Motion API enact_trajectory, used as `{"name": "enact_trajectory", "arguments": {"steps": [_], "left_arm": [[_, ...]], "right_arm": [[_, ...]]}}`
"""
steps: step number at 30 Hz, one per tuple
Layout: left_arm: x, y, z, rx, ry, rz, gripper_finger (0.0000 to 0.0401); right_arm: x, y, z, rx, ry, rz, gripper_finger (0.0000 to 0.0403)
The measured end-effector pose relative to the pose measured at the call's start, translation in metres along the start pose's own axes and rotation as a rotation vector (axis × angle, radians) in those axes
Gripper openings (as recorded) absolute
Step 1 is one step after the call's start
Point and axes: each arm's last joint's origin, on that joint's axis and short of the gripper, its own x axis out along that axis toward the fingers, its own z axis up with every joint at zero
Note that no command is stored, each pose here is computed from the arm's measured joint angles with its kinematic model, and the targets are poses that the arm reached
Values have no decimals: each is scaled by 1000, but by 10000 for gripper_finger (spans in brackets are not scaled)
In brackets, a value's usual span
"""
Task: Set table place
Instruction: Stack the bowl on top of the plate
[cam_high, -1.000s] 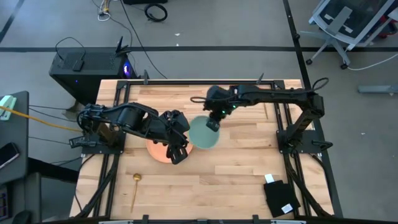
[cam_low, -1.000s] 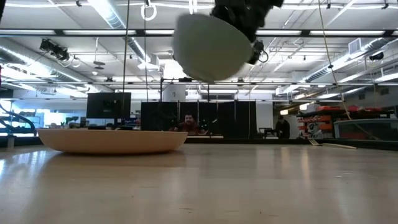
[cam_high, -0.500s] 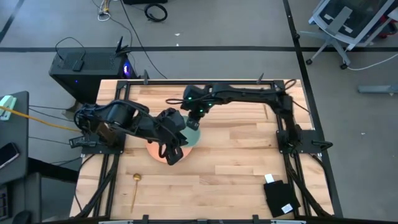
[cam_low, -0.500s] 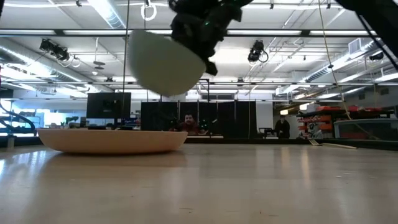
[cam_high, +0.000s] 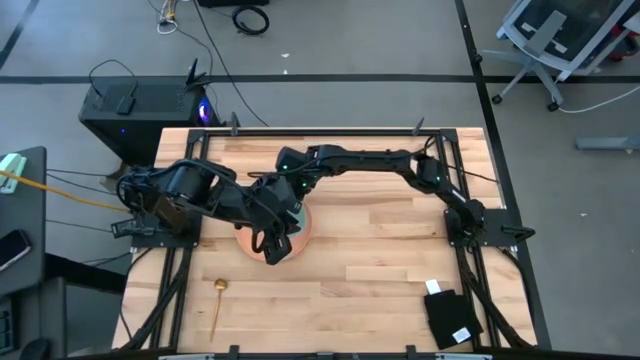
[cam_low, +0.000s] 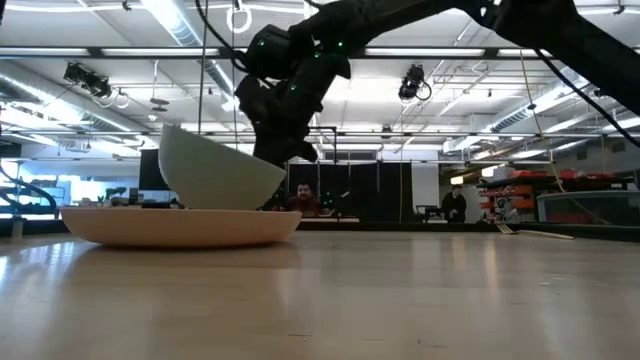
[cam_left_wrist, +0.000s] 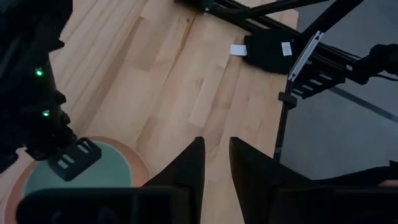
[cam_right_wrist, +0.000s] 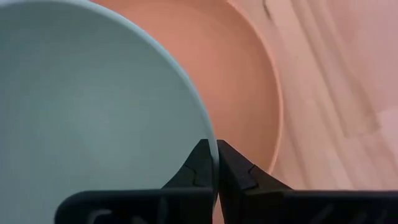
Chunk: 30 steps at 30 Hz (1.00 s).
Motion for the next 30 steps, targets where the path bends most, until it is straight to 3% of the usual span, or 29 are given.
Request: {"name": "enact_trajectory", "arguments": {"steps": [8, 23, 30], "left_arm": [[0, 0, 0, 2, 3, 2, 83], [0, 0, 0, 3, 3, 3, 86], [0, 0, 0, 3, 4, 3, 79]], "right_arm": [[11, -4, -5, 16, 47, 13, 10], [12, 2, -1, 11, -2, 44, 39], [12, 3, 1, -1, -29, 50, 90]]}}
